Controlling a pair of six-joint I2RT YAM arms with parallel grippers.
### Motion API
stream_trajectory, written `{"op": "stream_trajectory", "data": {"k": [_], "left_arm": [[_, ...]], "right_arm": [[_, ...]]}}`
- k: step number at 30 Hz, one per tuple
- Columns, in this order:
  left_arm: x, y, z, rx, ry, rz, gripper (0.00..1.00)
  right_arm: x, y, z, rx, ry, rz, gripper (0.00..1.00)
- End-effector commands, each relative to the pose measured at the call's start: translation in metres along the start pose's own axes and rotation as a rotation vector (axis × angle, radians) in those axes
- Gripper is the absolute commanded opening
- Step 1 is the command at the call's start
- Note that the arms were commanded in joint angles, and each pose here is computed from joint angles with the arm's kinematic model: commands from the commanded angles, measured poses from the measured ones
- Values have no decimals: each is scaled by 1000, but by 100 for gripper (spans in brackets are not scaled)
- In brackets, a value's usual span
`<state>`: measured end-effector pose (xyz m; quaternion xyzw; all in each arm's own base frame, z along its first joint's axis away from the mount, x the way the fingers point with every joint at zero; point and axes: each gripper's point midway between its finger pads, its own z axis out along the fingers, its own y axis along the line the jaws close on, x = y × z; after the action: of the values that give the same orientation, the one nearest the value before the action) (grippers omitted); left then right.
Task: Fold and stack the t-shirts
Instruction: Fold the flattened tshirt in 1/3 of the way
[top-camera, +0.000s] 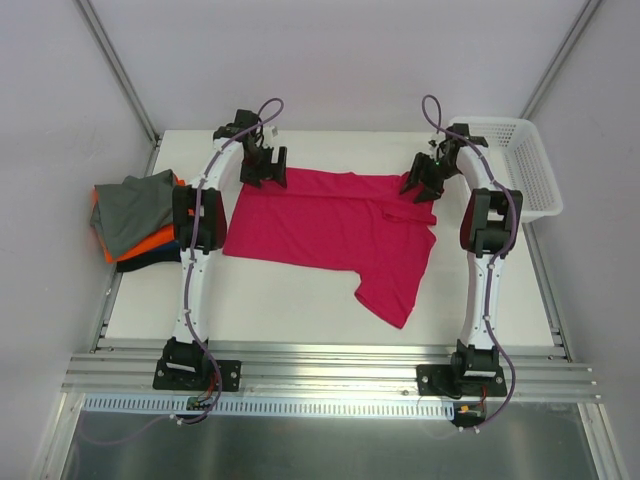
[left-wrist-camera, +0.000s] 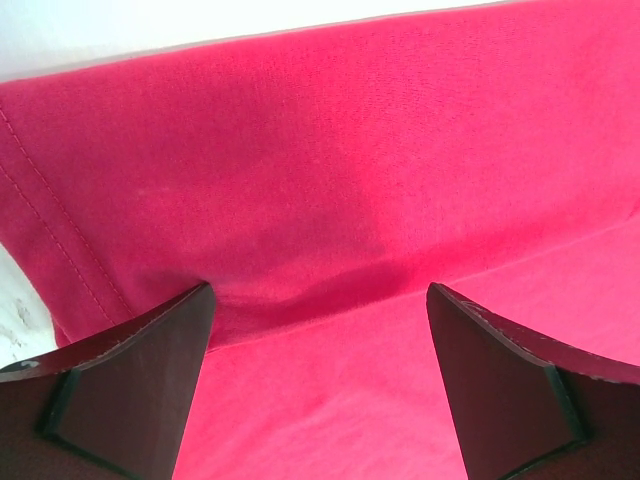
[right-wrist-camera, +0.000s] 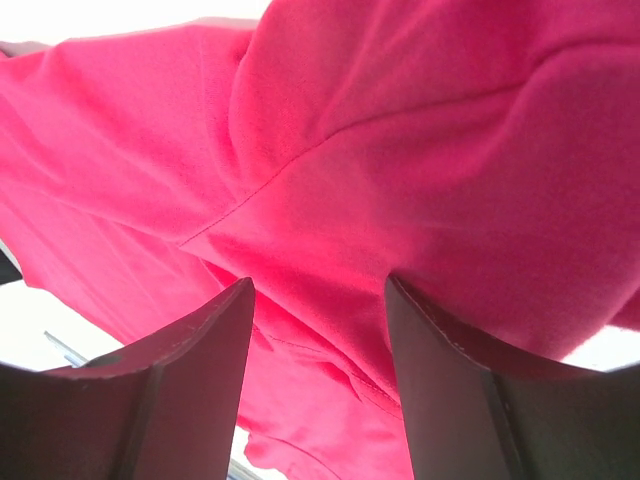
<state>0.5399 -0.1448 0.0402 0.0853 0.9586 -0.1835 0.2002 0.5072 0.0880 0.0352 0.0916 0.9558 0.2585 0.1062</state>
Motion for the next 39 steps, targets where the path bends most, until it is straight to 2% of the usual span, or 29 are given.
{"op": "stream_trajectory", "data": {"k": [1, 12, 16, 20, 22, 23, 25, 26, 28, 30, 32, 33, 34, 36, 37, 39], "left_arm": [[-6, 0, 1, 23, -15, -31, 89], [-12, -2, 1, 26, -37, -25, 89], [-21, -5, -6, 10, -65, 19, 94], [-37, -12, -30, -40, -124, 65, 98], [-51, -21, -56, -70, -180, 90, 99], [-59, -28, -78, -76, -219, 101, 99], [-64, -34, -101, -95, -256, 138, 99], [-68, -38, -126, -118, -293, 146, 99], [-69, -45, -149, -135, -325, 160, 99], [-63, -51, -180, -161, -356, 169, 99], [-44, -57, -197, -167, -346, 167, 99], [-34, -59, -199, -166, -332, 163, 99], [-10, -54, -187, -166, -266, 147, 99], [14, -60, -200, -163, -246, 134, 99], [26, -60, -200, -154, -222, 130, 99], [64, -58, -198, -157, -159, 60, 99]], "right_arm": [[-20, -20, 5, 50, -55, 3, 59], [-55, -25, -2, 53, -156, -19, 60], [-58, -20, -9, 41, -169, -55, 60], [-54, 2, -43, 17, -202, -119, 60], [-54, 14, -64, 14, -232, -170, 61], [-54, 29, -88, 16, -270, -236, 61], [-53, 38, -111, 55, -313, -291, 63], [-48, 43, -122, 61, -324, -314, 63], [-43, 60, -162, 76, -399, -368, 64], [-26, 69, -188, 80, -426, -395, 65], [-5, 65, -194, 92, -397, -367, 65], [15, 59, -186, 84, -341, -321, 65], [38, 59, -188, 69, -289, -293, 65], [68, 61, -181, 13, -217, -234, 62], [104, 49, -166, 13, -141, -139, 63], [135, 39, -151, -8, -80, -70, 61]]}}
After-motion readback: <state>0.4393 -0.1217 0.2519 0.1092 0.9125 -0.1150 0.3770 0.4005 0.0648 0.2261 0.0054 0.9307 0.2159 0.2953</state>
